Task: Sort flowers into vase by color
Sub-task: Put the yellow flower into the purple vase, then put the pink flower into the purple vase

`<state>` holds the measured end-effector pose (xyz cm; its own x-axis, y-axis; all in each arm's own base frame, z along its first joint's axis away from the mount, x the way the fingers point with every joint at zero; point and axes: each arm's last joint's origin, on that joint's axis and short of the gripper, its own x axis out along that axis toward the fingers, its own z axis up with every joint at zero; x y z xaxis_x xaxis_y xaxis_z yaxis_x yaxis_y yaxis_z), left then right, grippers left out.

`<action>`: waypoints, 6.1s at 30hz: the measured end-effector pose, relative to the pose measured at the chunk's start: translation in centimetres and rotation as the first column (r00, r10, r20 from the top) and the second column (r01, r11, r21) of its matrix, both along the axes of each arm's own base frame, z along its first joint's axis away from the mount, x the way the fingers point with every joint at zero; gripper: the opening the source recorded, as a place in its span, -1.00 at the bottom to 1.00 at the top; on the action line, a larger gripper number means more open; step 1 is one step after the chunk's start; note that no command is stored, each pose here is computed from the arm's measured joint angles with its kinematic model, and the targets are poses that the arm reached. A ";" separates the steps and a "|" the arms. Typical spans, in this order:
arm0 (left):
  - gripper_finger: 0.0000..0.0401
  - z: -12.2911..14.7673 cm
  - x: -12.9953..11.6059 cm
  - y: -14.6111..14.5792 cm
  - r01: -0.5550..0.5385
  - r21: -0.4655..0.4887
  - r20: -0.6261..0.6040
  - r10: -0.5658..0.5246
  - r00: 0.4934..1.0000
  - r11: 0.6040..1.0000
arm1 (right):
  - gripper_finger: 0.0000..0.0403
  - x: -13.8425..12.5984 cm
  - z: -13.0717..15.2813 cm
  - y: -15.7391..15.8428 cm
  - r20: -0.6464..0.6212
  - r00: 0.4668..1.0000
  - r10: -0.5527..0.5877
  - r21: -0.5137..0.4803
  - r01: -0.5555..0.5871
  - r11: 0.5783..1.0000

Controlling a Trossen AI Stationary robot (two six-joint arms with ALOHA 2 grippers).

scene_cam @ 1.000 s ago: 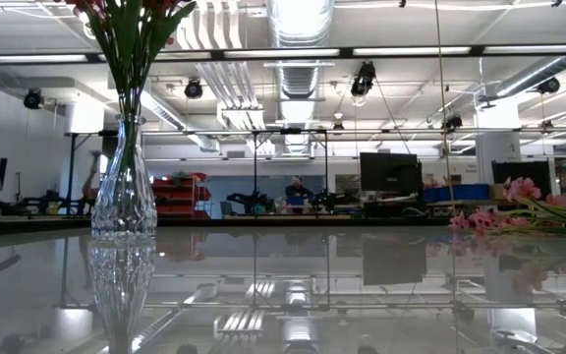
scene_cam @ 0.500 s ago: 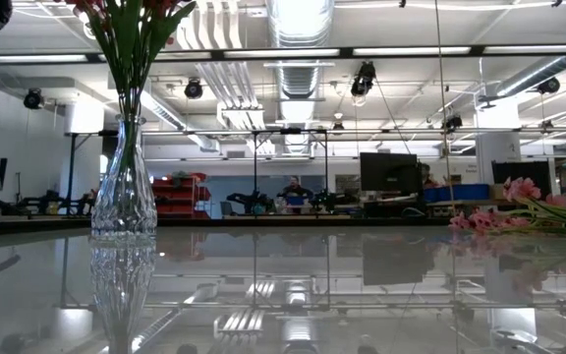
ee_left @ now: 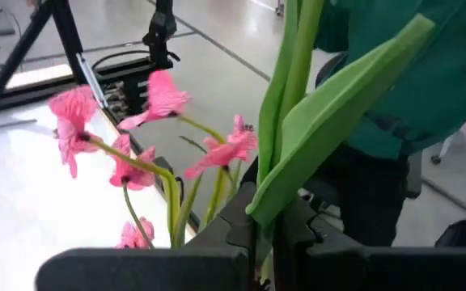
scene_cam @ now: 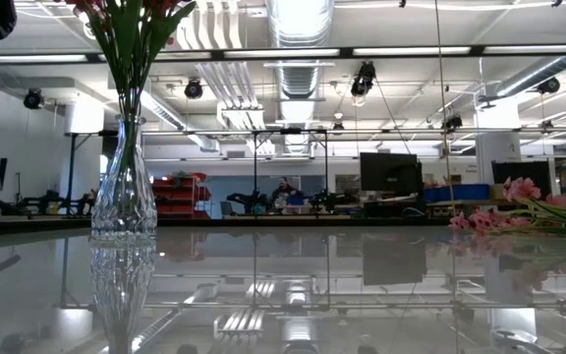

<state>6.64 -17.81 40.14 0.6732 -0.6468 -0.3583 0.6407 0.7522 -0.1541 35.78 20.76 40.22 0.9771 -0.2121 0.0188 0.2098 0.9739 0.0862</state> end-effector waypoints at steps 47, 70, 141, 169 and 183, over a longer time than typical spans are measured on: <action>-0.96 -7.7 -1.3 -2.5 -0.236 0.052 -0.225 0.242 0.944 0.970 | 0.28 0.3 -1.0 -1.0 -0.074 0.993 -0.096 0.042 0.099 0.994; 0.34 0.7 -2.0 -1.0 -0.280 -0.266 -0.529 0.103 0.842 0.922 | 0.52 1.6 -9.3 -9.7 -0.567 0.791 -0.230 0.112 0.350 0.930; -0.95 6.7 -1.9 1.8 -0.246 -0.109 -0.131 0.232 0.964 0.963 | 0.59 -12.8 -20.5 -16.3 -0.941 0.243 -0.235 0.113 0.881 0.459; -1.00 4.2 3.0 1.8 -0.431 0.111 -0.061 0.439 0.896 0.896 | 0.32 -16.0 -22.4 -21.0 -0.979 0.144 -0.148 0.085 0.935 0.344; -0.99 3.7 3.3 1.5 -0.470 0.164 -0.020 0.479 0.878 0.867 | 0.11 -18.4 -24.2 -20.1 -0.985 -0.139 -0.106 -0.161 0.956 0.245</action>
